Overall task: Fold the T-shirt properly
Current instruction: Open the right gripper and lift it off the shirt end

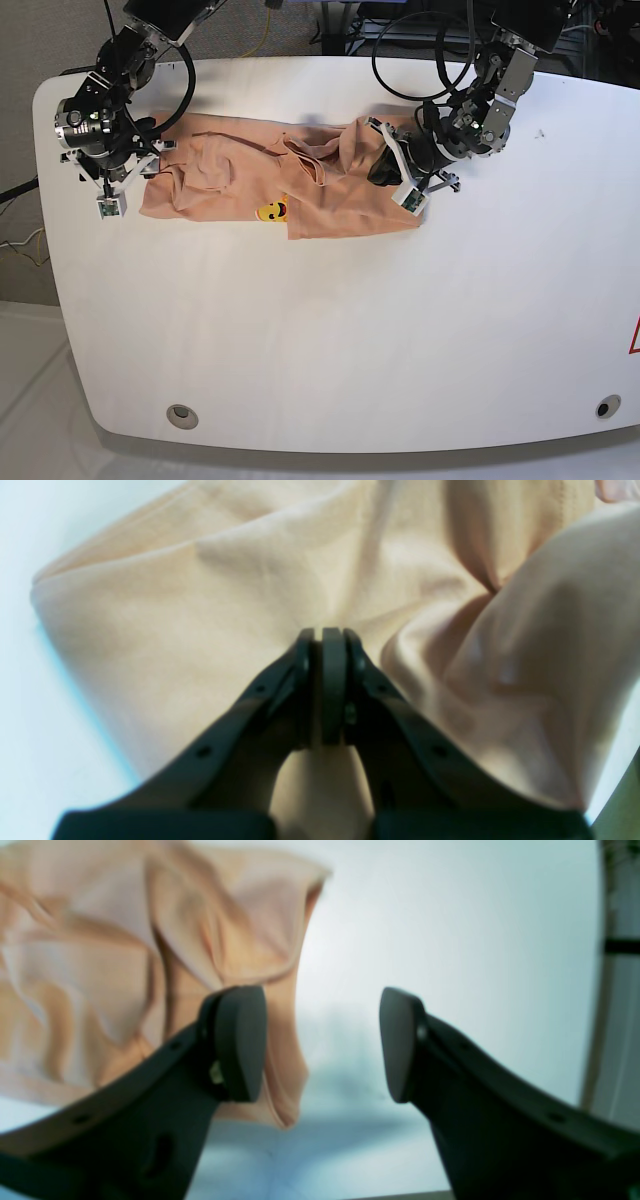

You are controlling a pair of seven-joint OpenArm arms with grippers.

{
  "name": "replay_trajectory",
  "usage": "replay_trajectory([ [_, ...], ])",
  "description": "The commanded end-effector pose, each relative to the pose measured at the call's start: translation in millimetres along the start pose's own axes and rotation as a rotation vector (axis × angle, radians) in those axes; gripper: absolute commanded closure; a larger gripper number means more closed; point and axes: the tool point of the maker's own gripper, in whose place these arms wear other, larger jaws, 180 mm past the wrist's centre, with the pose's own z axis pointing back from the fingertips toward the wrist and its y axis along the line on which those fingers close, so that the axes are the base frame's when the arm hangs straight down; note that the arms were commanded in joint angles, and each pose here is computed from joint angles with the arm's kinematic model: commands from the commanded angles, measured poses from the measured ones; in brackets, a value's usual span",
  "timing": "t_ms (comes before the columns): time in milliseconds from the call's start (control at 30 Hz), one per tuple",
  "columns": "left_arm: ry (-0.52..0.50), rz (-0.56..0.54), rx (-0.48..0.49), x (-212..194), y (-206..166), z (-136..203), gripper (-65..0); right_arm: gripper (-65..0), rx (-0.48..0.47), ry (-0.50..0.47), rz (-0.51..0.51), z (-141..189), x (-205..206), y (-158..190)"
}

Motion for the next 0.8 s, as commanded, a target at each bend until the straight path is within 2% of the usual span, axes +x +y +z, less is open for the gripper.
replay_trajectory([
  [0,0.061,-0.019,0.05,-11.3,12.0,2.1,-2.6,-34.1,0.008,-0.023,-0.005,-4.5,4.1,-4.2],
  [433,0.062,-0.018,0.051,-11.8,12.4,2.0,-2.6,-34.4,0.044,0.044,-0.128,-25.6,-20.4,-13.8],
  [767,0.061,-0.019,0.052,-10.9,12.3,1.7,-2.6,-34.4,0.086,0.151,-0.26,-41.1,-49.1,-18.3],
])
